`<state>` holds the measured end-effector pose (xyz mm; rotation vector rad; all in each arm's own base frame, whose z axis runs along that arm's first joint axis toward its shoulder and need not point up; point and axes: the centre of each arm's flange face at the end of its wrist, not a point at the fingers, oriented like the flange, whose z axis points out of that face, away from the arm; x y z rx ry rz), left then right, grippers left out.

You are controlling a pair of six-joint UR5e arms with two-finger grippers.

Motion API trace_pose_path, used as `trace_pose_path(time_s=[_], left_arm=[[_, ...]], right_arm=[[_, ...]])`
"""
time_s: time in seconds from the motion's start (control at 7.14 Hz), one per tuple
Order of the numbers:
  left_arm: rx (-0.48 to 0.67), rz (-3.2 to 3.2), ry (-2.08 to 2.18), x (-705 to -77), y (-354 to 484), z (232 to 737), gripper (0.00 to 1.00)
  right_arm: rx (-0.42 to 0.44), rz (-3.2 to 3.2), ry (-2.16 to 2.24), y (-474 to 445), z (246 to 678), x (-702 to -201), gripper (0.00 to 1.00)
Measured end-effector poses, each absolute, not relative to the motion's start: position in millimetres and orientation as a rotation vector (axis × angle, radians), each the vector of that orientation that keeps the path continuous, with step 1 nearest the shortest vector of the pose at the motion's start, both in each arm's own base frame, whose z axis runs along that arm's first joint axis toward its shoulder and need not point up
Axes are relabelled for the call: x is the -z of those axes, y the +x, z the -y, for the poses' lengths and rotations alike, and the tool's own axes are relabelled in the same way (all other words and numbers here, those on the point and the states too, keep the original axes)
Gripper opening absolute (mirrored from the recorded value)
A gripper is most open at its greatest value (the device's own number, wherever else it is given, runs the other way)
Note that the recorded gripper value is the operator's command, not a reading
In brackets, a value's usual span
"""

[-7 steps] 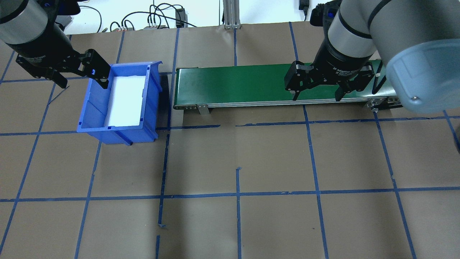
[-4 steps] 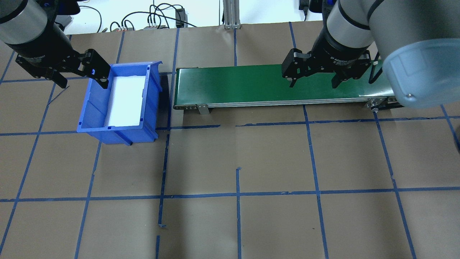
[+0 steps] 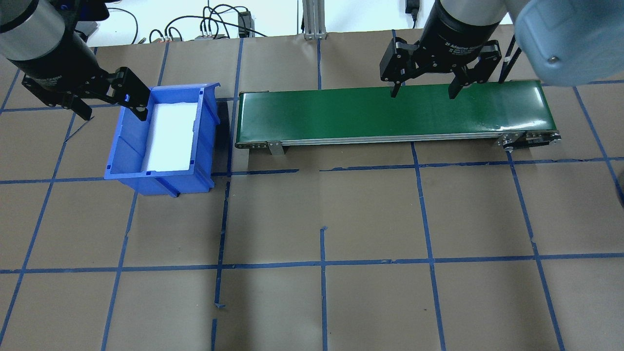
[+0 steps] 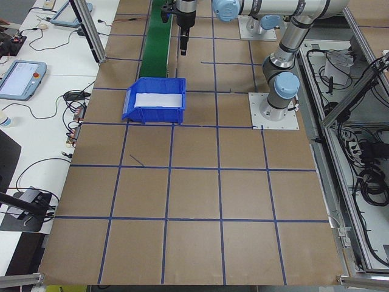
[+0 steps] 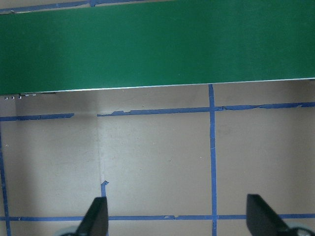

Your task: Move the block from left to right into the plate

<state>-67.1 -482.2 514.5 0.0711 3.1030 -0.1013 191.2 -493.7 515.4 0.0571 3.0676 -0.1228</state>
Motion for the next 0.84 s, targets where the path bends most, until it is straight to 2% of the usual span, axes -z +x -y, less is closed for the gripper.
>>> trace_pose_path(time_s=[0.84], left_arm=[[0.104,-3.104,0.071,-515.4,-67.3,482.0,1.0]], right_arm=[[0.099,-3.076,0.051,189.3,479.6,-500.9,1.0]])
